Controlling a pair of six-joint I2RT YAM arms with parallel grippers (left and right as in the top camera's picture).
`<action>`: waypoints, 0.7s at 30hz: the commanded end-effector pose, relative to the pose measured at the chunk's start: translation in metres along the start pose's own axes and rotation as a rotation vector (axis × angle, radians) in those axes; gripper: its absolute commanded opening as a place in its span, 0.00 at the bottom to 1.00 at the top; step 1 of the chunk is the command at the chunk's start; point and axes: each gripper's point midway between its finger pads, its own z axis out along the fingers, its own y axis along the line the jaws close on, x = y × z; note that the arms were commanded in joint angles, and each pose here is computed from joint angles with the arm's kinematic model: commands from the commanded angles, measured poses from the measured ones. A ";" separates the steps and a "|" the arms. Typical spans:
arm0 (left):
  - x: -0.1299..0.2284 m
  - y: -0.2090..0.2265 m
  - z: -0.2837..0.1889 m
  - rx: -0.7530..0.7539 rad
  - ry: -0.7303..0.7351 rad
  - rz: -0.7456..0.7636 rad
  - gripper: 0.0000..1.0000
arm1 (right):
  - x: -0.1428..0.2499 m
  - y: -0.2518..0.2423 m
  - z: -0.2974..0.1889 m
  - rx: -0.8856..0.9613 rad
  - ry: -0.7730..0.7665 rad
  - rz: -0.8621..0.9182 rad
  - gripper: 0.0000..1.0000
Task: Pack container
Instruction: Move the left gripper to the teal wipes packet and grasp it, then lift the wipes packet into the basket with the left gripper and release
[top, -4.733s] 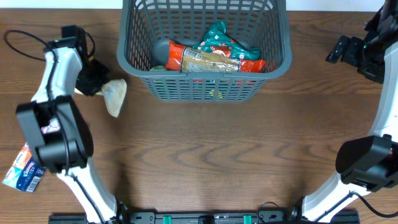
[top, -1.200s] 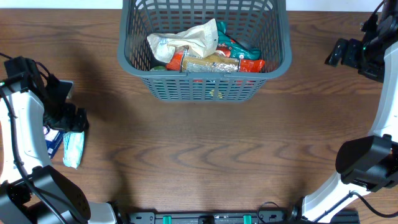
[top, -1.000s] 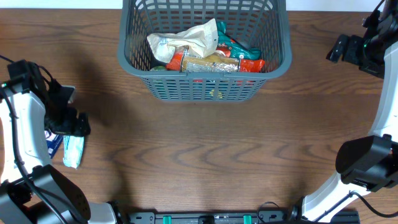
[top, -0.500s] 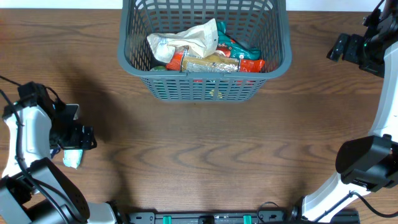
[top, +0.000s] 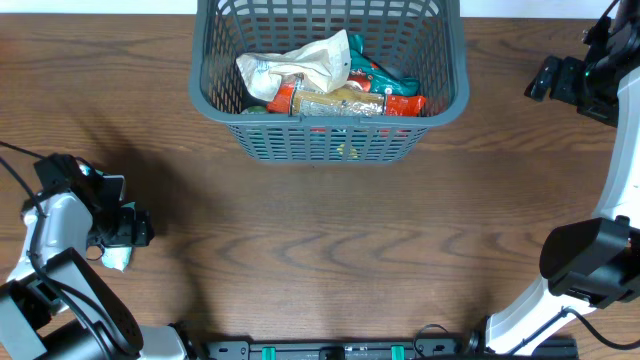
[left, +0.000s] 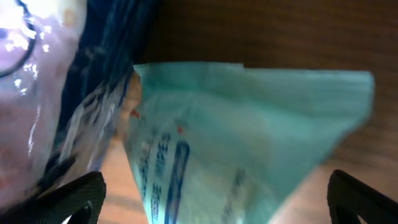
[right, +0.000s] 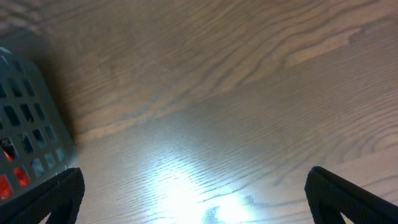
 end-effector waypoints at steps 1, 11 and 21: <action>0.000 -0.005 0.006 0.022 -0.026 -0.020 0.92 | 0.001 -0.003 -0.005 0.008 -0.008 0.000 0.99; -0.019 -0.031 0.005 0.173 -0.137 -0.018 0.33 | 0.008 -0.004 -0.005 0.010 0.020 0.000 0.99; -0.080 -0.045 -0.079 0.235 -0.255 -0.167 0.06 | 0.011 -0.004 -0.005 0.011 0.031 -0.005 0.99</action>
